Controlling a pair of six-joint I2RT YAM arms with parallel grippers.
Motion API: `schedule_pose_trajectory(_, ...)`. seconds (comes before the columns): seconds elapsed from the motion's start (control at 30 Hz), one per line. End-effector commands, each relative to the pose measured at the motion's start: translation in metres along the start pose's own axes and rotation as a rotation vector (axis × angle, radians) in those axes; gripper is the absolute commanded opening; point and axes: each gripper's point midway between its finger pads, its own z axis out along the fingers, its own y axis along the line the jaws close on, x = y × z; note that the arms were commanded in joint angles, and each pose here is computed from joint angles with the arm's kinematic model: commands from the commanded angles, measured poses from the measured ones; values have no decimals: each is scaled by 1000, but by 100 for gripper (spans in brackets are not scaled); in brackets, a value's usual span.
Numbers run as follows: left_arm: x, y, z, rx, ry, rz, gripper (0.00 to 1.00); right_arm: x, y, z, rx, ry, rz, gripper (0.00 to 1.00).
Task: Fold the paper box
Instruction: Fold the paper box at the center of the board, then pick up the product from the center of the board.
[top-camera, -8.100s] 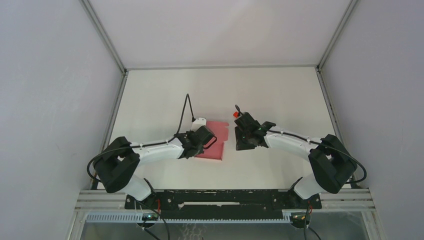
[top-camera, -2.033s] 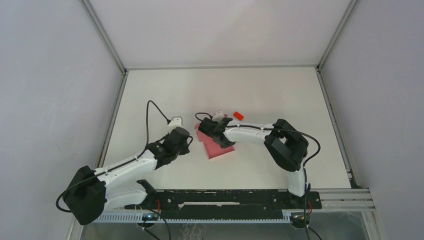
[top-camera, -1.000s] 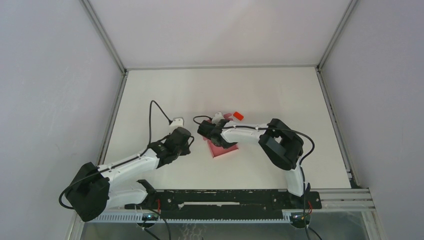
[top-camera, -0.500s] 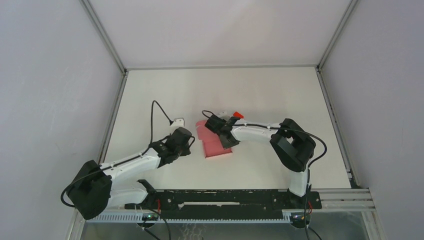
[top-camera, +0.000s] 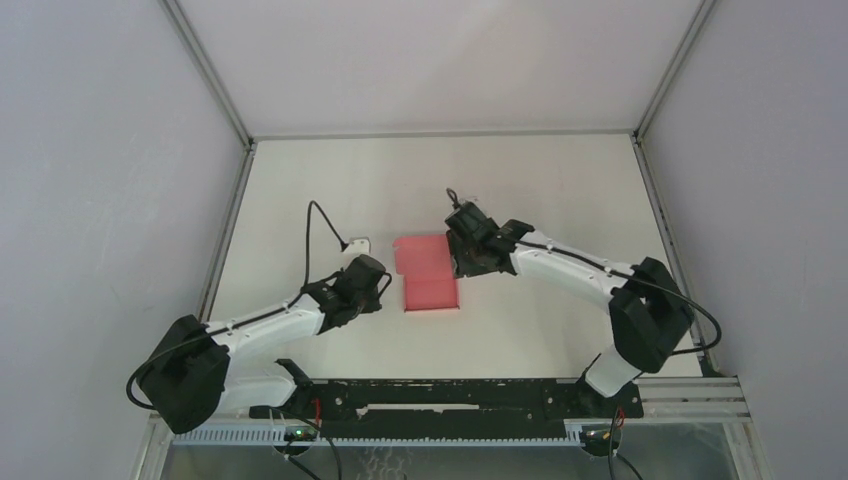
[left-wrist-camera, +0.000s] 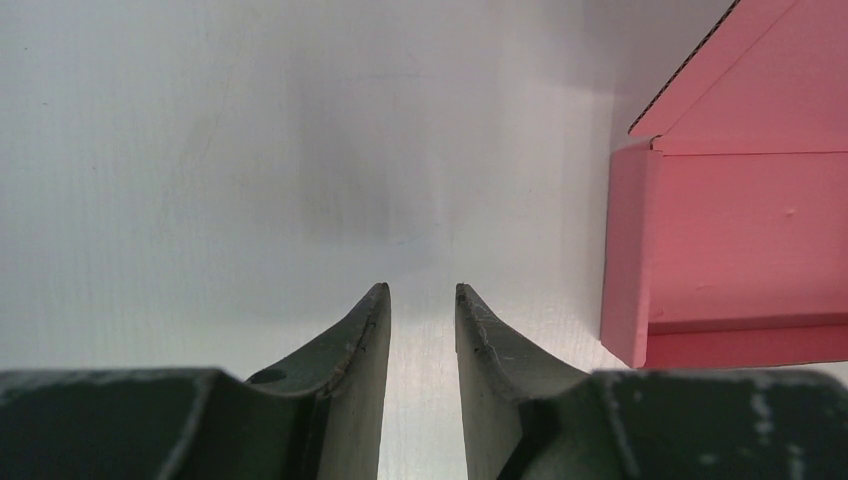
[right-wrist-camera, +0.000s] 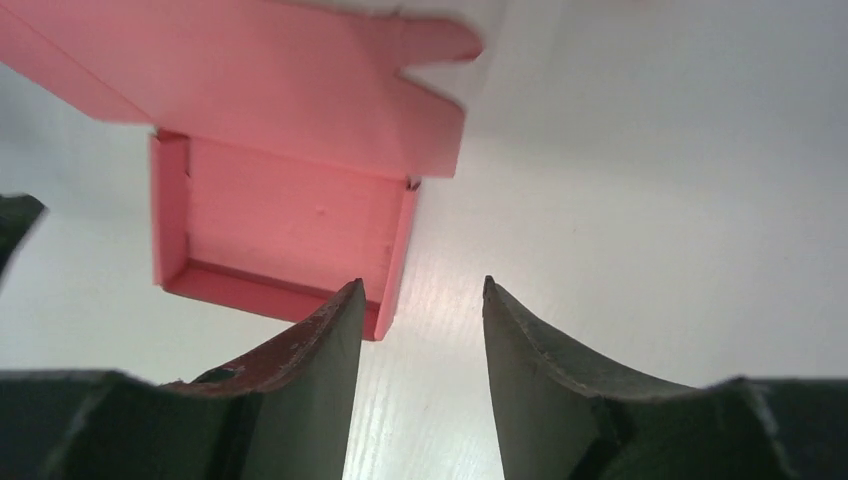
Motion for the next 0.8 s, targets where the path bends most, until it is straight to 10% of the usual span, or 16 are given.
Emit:
schedule_pose_trajectory(0.0,-26,-12,-4,23,-55,-18,35,-41,-12,-18,-73,-117,85,55)
schedule_pose_trajectory(0.33,-35,-9,-9,-2,-70,6,38,-111,-75,30,5,-126,143,62)
schedule_pose_trajectory(0.77,-52,2,-15,-24,-89,4,71,-146,-81,100,-25,-119,10,63)
